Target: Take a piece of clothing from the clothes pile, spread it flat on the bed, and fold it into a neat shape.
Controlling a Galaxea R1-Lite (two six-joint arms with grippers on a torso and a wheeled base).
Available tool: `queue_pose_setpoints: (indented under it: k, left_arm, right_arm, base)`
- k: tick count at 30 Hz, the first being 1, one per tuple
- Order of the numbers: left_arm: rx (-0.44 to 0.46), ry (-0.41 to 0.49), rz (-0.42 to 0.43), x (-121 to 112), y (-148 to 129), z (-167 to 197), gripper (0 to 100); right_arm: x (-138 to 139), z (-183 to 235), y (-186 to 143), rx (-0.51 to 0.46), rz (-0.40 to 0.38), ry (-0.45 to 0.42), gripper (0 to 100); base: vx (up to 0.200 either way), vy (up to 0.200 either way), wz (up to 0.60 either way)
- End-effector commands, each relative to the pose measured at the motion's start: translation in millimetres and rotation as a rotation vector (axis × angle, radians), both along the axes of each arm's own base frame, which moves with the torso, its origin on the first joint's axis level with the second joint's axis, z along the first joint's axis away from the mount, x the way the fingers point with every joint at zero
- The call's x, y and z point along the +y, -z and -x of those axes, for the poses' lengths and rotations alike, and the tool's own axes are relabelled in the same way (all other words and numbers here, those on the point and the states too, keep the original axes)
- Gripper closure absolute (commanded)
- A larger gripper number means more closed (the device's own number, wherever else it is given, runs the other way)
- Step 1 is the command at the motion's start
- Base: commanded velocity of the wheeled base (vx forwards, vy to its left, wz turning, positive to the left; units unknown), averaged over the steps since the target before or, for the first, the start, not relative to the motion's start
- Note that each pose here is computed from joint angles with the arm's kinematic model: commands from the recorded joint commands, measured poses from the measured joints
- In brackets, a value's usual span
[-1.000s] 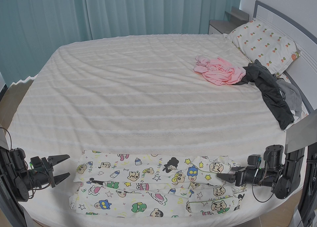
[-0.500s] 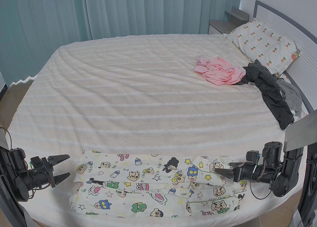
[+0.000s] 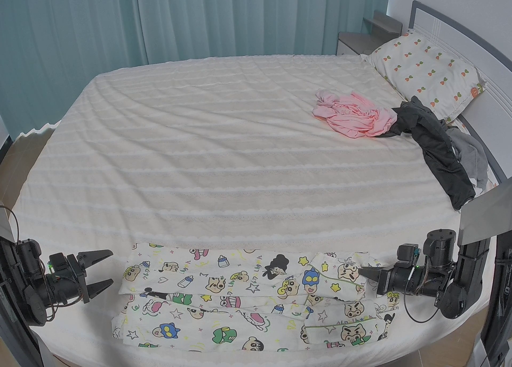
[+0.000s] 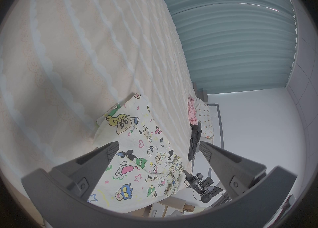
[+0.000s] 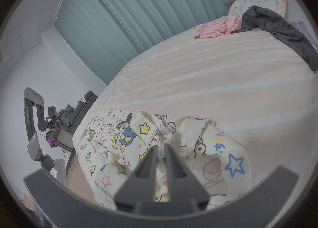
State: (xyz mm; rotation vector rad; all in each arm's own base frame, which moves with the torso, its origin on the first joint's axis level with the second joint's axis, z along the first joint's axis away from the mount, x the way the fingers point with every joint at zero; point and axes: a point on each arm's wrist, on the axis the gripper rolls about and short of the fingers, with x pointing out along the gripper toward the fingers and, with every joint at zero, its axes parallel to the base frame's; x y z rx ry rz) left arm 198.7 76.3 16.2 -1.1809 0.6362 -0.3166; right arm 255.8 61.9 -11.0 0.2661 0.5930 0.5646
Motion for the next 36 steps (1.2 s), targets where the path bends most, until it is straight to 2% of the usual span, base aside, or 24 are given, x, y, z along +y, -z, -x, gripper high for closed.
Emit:
queue_pose_setpoints:
  k: [1, 4, 16, 19, 27, 35, 36]
  left_arm:
    - [0.01, -0.001, 0.005, -1, 1, 2, 0]
    - [0.01, -0.001, 0.005, -1, 1, 2, 0]
    - [0.011, -0.004, 0.006, -1, 1, 2, 0]
    - [0.011, -0.004, 0.006, -1, 1, 2, 0]
    - [0.011, -0.004, 0.006, -1, 1, 2, 0]
    - [0.012, -0.004, 0.007, -1, 1, 2, 0]
    - [0.011, -0.005, 0.007, -1, 0, 2, 0]
  right_arm:
    - [0, 0, -2, -0.013, -0.002, 0.0, 100]
    - [0, 0, -3, -0.018, -0.002, 0.001, 100]
    - [21, -15, -22, -0.147, -0.022, -0.061, 100]
    - [20, -19, -19, -0.143, -0.02, -0.054, 100]
    - [1, -38, 4, -0.094, 0.006, 0.044, 100]
    - [-1, -47, 11, -0.057, 0.016, 0.053, 100]
    - [0, -50, 7, -0.065, 0.016, 0.056, 0]
  base:
    - [0.0, 0.0, 0.0]
    - [0.0, 0.0, 0.0]
    - [0.0, 0.0, 0.0]
    - [0.0, 0.0, 0.0]
    - [0.0, 0.0, 0.0]
    - [0.0, 0.0, 0.0]
    - [0.0, 0.0, 0.0]
